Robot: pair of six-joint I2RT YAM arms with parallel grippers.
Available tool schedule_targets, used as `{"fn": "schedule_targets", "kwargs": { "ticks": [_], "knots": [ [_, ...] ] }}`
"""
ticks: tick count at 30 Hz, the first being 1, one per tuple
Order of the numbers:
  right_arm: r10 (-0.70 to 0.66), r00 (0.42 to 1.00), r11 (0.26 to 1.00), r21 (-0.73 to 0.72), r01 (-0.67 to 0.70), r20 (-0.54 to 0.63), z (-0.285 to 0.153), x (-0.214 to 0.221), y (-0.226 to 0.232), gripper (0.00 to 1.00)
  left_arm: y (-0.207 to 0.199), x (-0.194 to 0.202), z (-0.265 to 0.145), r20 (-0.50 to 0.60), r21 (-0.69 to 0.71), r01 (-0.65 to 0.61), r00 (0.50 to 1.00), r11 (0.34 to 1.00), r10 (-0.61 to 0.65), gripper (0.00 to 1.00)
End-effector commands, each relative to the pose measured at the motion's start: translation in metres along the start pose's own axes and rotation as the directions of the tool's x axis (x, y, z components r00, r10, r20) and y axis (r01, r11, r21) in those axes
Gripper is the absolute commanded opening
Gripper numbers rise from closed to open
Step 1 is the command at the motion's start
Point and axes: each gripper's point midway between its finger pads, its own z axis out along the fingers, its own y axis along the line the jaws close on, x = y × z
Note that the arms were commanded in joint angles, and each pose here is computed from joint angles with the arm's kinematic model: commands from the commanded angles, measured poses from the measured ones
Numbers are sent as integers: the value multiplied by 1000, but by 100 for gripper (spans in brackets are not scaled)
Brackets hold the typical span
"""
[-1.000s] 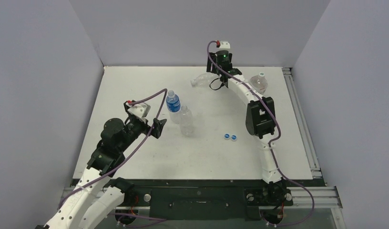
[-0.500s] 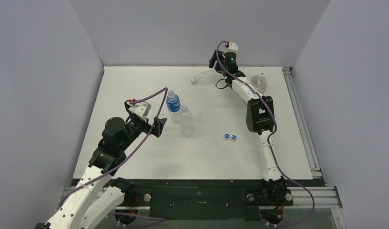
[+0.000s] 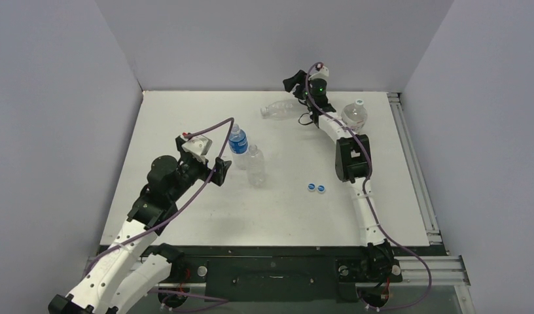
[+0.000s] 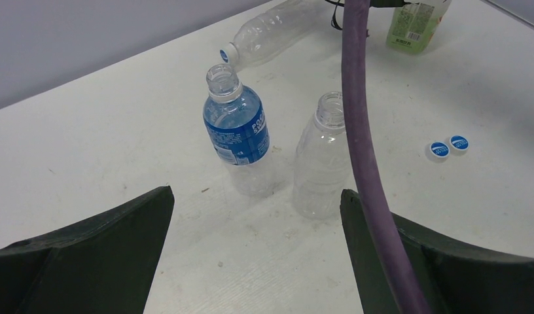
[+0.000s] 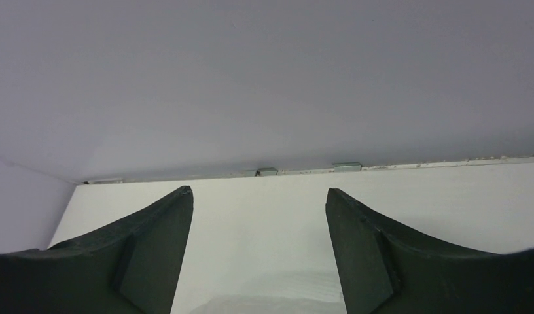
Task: Unscrew the bottle caps
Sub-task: Move the plastic bottle to the center of the board.
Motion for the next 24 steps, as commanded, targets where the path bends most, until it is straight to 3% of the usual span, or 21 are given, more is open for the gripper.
{"fn": "schedule_targets", "kwargs": {
  "ticks": [1, 7, 13, 20, 24],
  "knots": [
    [129, 991, 989, -71, -127, 26, 0, -20, 27, 69, 3, -38, 1, 113, -10, 1, 994, 1000, 0, 97],
    [147, 986, 988, -40, -150, -74, -21, 8, 33, 59, 3, -46, -2, 132, -7, -7, 991, 1000, 8, 97],
    [4, 985, 999, 54, 6, -174, -74, 32, 45, 54, -1, -54, -9, 163, 13, -7, 987, 1000, 5, 97],
    [-185, 955, 967, 130, 219, -231, -115, 20, 68, 54, -7, -63, -21, 197, 34, -10, 980, 999, 3, 97],
    [-273, 932, 938, 150, 313, -236, -124, 14, 83, 68, -9, -64, -28, 209, 41, -10, 978, 999, 1, 96]
  ]
}}
